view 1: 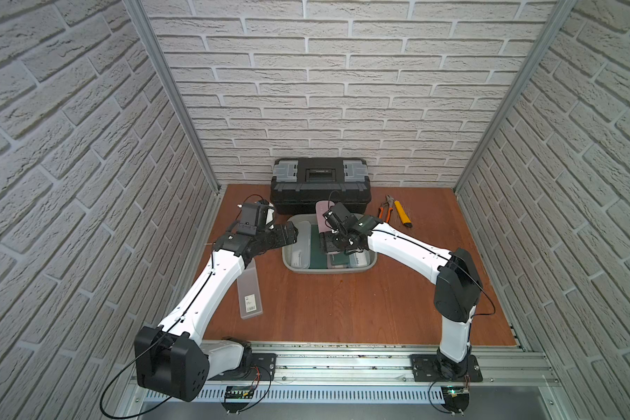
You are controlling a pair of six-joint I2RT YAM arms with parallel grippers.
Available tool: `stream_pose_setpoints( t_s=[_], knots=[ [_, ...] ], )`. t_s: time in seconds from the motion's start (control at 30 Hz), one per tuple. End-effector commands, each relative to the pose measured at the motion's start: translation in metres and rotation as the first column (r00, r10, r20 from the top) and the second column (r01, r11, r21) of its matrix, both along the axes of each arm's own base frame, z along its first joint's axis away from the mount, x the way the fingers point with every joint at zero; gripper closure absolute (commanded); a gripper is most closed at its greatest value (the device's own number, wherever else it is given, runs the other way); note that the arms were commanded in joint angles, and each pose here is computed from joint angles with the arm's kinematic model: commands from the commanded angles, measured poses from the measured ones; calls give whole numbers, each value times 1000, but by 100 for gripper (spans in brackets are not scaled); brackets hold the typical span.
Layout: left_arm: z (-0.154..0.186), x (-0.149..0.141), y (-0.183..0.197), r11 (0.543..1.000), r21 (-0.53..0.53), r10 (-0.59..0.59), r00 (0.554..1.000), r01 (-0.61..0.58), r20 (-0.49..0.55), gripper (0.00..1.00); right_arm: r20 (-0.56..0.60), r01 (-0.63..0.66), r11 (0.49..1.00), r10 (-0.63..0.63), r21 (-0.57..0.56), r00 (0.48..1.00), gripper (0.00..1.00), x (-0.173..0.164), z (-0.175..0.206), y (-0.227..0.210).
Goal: Put the pencil case into the storage box
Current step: Place the pencil case at the storage box.
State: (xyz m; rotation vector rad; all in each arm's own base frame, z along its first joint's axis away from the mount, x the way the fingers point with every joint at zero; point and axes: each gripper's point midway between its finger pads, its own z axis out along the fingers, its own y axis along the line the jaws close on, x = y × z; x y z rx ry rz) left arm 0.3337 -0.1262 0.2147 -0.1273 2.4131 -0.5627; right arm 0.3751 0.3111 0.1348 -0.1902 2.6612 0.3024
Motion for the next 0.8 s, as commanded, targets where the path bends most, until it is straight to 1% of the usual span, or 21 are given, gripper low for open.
stream_pose_setpoints(
  t_s=[0.0,0.1,0.2,0.27,0.37,0.43,0.5,0.77],
  knots=[
    [9,3,0,1000,2,-2,999,2,51,2,-18,9,999,-8,43,1000,52,7,-8,17],
    [9,-1,5,1000,20,11,998,-12,56,2,-47,29,999,-27,35,999,53,8,-22,19],
    [7,-3,10,999,37,28,998,-30,60,1,-76,31,997,-26,76,997,49,6,-29,27],
    [5,-3,13,998,47,34,998,-36,56,1,-88,35,995,-27,93,996,42,3,-31,32],
    [3,-3,13,998,53,32,998,-35,49,1,-98,50,995,-41,90,994,29,2,-34,32],
    [2,-2,13,998,53,32,998,-35,47,1,-101,45,994,-35,97,994,22,0,-34,34],
    [2,-2,13,998,57,32,998,-35,47,2,-95,37,994,-27,104,995,18,-1,-29,35],
    [-7,-6,22,996,76,41,999,-43,29,1,-17,-15,994,17,105,1000,15,4,0,32]
  ],
)
